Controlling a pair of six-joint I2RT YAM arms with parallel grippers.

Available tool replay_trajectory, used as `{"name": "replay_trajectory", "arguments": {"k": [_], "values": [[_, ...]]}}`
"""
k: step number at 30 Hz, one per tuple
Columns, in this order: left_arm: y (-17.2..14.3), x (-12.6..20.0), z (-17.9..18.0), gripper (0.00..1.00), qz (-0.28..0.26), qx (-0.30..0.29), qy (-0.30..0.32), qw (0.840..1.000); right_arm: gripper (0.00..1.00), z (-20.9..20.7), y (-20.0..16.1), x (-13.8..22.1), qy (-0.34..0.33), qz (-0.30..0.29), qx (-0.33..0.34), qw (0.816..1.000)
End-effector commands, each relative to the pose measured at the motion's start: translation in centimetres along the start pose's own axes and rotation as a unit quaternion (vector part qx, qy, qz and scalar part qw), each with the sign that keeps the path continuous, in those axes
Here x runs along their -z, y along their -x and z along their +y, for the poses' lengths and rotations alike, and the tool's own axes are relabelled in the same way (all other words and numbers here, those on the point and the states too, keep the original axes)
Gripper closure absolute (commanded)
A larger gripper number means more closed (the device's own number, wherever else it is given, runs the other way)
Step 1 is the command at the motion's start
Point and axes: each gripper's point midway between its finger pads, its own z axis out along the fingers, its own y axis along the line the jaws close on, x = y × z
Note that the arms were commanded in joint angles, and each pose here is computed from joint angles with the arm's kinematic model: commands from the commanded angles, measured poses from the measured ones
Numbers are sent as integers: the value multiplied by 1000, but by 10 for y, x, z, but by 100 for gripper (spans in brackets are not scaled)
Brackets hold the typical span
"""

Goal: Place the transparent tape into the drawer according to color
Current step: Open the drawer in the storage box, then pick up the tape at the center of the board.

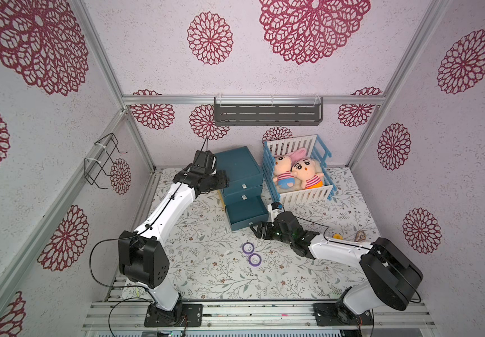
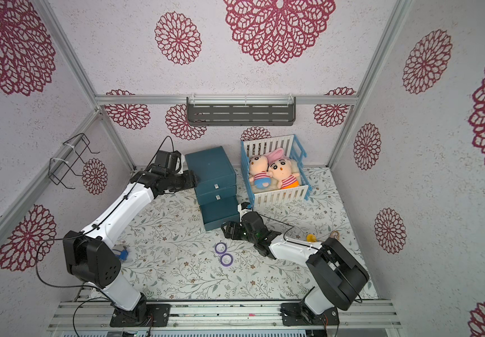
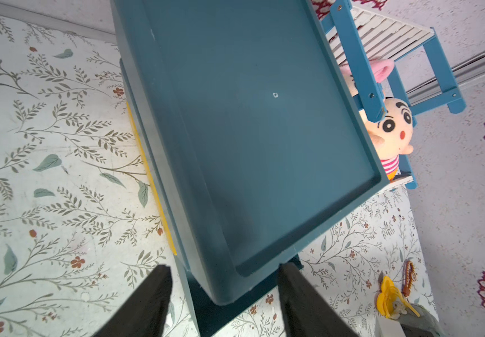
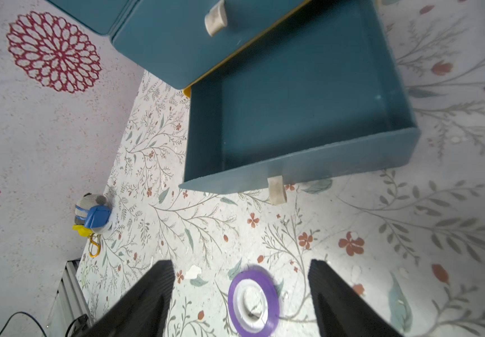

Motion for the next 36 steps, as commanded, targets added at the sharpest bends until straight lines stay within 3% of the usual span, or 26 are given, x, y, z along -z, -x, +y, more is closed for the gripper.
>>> {"name": "replay_trajectory", "arguments": {"k": [1,16,25,36], "values": [[10,17,-14,27,-30,6,-36,999,18,7,1,13,-19,25,66,997],[-31,40,6,0,-37,44,-43,997,19,7,-43,30,-90,169,205,960],[-54,43,30,3,-28,65,-26,997,19,10,-80,16,-113,234,252,932],[-59,51,43,3,-30,73,-20,997,18,-2,-111,6,-147,298,278,901]]}}
